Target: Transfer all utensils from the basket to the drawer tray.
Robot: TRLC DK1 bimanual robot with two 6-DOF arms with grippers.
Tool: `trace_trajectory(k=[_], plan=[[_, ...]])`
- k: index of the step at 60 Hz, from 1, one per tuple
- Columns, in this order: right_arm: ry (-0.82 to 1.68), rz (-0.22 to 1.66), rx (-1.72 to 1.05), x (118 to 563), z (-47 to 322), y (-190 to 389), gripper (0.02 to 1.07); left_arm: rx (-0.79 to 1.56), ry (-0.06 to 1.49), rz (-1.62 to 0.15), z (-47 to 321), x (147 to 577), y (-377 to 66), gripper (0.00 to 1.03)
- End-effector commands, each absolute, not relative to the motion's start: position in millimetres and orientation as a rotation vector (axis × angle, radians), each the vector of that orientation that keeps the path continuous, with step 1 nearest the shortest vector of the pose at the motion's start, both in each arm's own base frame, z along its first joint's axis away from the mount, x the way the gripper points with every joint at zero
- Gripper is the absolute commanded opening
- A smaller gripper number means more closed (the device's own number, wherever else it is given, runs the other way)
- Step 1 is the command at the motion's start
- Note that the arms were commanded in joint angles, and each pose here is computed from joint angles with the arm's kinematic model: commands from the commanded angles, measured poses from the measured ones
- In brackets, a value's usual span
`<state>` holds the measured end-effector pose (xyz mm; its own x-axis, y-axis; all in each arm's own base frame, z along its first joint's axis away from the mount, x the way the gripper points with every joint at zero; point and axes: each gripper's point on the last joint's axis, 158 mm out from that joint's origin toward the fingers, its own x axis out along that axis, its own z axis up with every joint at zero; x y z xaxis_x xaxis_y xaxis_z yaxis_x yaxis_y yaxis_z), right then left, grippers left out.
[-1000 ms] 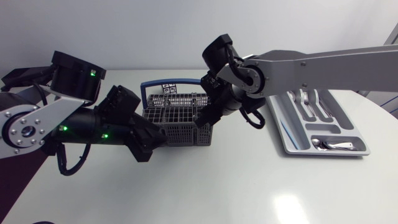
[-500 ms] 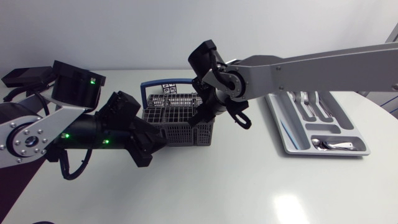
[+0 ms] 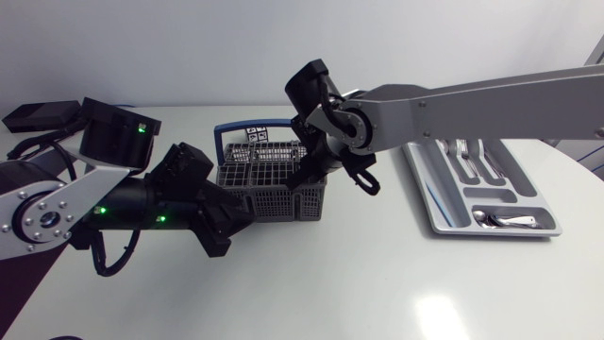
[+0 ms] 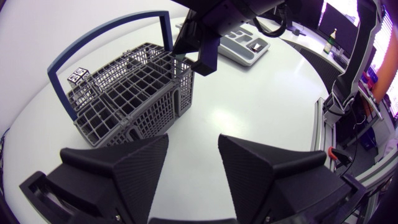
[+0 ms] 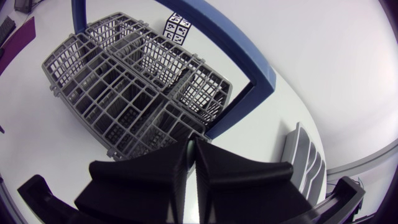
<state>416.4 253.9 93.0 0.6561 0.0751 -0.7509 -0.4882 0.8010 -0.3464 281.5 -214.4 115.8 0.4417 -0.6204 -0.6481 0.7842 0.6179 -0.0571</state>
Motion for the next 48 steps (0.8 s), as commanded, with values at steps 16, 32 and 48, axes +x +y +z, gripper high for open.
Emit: trace_trajectory(k=[16, 32, 48], plan=[[0.725, 0.349, -0.538, 407.3, 128.6, 252.2, 0.08, 0.287, 0.685, -0.893, 106.7, 275.0, -212.4, 0.57], [0.672, 0.374, -0.522, 399.2, 154.8, 250.3, 0.08, 0.289, 0.672, -0.897, 109.5, 276.0, -214.7, 0.57], [0.598, 0.421, -0.485, 383.8, 191.3, 247.4, 0.08, 0.295, 0.633, -0.924, 118.8, 275.0, -226.1, 0.57]])
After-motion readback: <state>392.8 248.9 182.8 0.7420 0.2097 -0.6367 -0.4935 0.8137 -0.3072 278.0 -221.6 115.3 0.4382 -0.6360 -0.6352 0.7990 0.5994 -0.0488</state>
